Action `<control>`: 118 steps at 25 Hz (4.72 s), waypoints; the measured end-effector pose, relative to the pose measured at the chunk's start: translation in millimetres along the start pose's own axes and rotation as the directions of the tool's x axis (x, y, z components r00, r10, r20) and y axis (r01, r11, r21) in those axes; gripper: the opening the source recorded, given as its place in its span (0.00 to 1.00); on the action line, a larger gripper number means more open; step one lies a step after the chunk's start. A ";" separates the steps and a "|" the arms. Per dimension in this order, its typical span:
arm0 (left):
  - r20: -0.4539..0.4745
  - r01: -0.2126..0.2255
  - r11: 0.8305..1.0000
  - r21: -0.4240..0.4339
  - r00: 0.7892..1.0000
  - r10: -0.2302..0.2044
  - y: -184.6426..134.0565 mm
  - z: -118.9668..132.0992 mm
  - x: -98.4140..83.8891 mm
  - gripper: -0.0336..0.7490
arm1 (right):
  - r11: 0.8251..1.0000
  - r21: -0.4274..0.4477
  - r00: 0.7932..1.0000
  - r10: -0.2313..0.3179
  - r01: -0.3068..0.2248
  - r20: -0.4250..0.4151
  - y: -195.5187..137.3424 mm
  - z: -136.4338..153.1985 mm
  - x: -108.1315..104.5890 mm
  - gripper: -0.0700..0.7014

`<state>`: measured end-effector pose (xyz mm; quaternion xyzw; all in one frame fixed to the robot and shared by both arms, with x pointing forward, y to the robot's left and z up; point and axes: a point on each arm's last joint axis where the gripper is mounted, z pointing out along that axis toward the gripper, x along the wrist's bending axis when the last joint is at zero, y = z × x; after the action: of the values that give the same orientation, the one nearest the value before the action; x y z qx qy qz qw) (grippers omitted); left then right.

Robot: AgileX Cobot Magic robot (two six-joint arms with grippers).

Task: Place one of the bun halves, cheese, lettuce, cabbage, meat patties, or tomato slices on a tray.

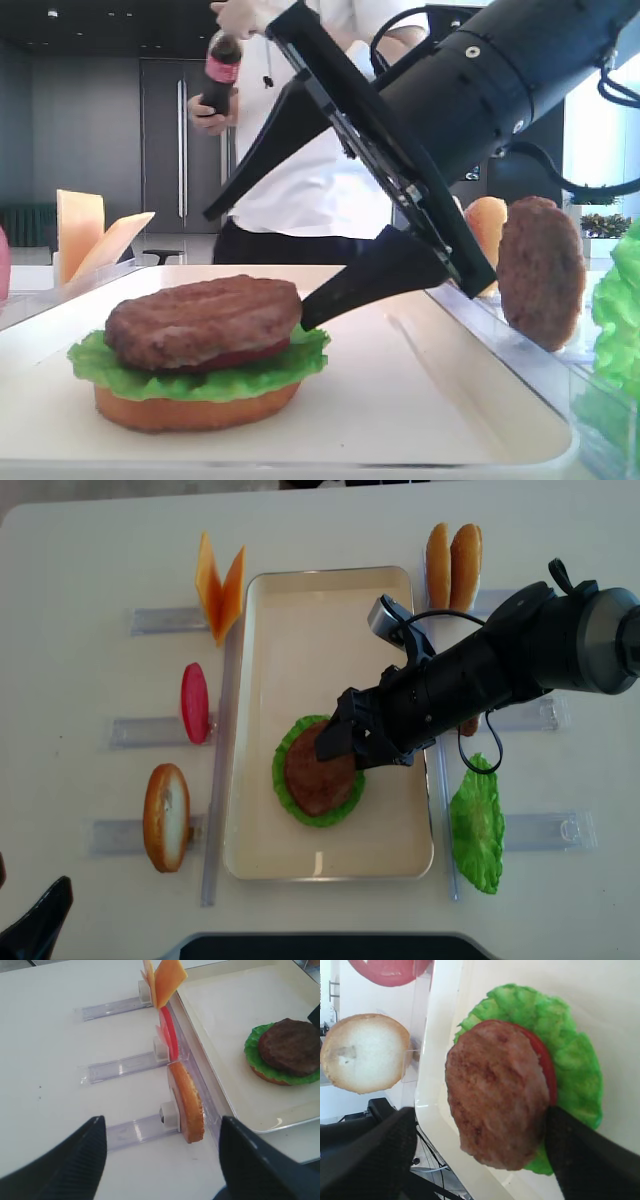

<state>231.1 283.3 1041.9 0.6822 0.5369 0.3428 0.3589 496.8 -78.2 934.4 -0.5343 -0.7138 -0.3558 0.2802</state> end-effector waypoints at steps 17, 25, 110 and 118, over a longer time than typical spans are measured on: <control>0.000 0.000 1.000 0.000 1.000 0.000 0.0 0.0 0.0 0.73 | 0.984 0.020 0.960 -0.179 0.179 0.215 12.8 -38.5 28.6 0.79; 0.000 0.000 1.000 0.000 1.000 0.000 0.0 0.0 0.0 0.73 | 0.960 0.093 0.810 -0.272 0.263 0.519 27.6 -85.4 47.4 0.79; 0.000 0.000 1.000 0.000 1.000 0.000 0.0 0.0 0.0 0.73 | 0.732 -0.537 0.502 0.305 0.420 0.809 -199.0 -289.2 66.0 0.79; 0.000 0.000 1.000 0.000 1.000 0.000 0.0 0.0 0.0 0.73 | 0.664 -0.566 0.513 0.307 0.488 0.802 -222.5 -285.7 69.7 0.79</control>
<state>231.1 283.3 1041.9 0.6822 0.5369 0.3428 0.3589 269.5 -308.7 1110.9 -0.6571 -0.5736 -0.3177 -0.3718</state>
